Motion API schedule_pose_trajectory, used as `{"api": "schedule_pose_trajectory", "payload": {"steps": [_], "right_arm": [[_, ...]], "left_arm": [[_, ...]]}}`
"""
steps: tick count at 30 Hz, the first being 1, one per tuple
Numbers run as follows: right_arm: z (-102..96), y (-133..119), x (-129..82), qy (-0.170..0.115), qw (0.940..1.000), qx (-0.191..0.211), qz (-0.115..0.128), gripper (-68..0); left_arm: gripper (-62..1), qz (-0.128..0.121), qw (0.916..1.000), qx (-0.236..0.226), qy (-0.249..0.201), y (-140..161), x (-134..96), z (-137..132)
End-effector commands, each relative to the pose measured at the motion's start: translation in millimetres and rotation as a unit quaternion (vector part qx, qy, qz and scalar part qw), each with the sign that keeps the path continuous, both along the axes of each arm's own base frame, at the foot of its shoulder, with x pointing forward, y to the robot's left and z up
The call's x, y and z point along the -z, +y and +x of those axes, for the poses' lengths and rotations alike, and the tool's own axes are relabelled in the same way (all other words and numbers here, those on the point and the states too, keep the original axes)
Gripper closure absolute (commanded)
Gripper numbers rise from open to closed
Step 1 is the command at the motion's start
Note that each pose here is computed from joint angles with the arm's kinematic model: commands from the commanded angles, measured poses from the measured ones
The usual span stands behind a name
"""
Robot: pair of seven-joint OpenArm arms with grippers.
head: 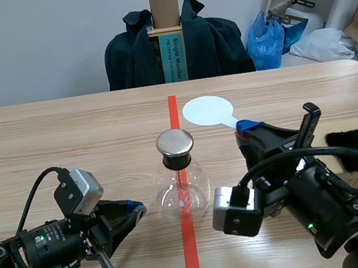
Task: Do the electroscope experiment.
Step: 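Move the plate toward and away from the electroscope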
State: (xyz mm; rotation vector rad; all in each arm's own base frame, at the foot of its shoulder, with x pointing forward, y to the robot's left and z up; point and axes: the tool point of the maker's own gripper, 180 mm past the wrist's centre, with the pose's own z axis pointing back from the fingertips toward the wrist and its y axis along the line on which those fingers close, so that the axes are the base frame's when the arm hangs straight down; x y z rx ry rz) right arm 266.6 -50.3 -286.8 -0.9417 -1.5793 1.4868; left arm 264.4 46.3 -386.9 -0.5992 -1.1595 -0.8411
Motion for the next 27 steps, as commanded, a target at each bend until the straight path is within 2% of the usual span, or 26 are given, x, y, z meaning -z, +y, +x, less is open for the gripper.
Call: {"api": "schedule_pose_trajectory", "payload": {"steps": [1, 9, 15, 20, 27], "right_arm": [[5.3, -6.2, -8.3, -0.014, 0.9998, 0.014, 0.002, -0.8], [13.5, -27.5, -6.9, -0.009, 0.997, 0.077, 0.003, -0.8], [13.8, -28.6, -6.8, -0.009, 0.9967, 0.08, 0.003, -0.8], [10.6, -19.1, -7.2, -0.011, 0.9986, 0.053, 0.002, -0.8], [-0.1, 4.7, -8.0, -0.014, 0.9997, -0.02, 0.0, -0.8]], "left_arm": [[-2.8, -0.013, 0.9998, 0.0, -0.013, -2.6, -9.6, 4.9], [-2.8, -0.013, 0.9998, 0.0, -0.013, -2.6, -9.6, 4.9], [-2.8, -0.013, 0.9998, 0.0, -0.013, -2.6, -9.6, 4.9], [-2.8, -0.013, 0.9998, 0.0, -0.013, -2.6, -9.6, 4.9], [-2.7, -0.013, 0.9998, 0.0, -0.013, -2.6, -9.6, 4.9]]}}
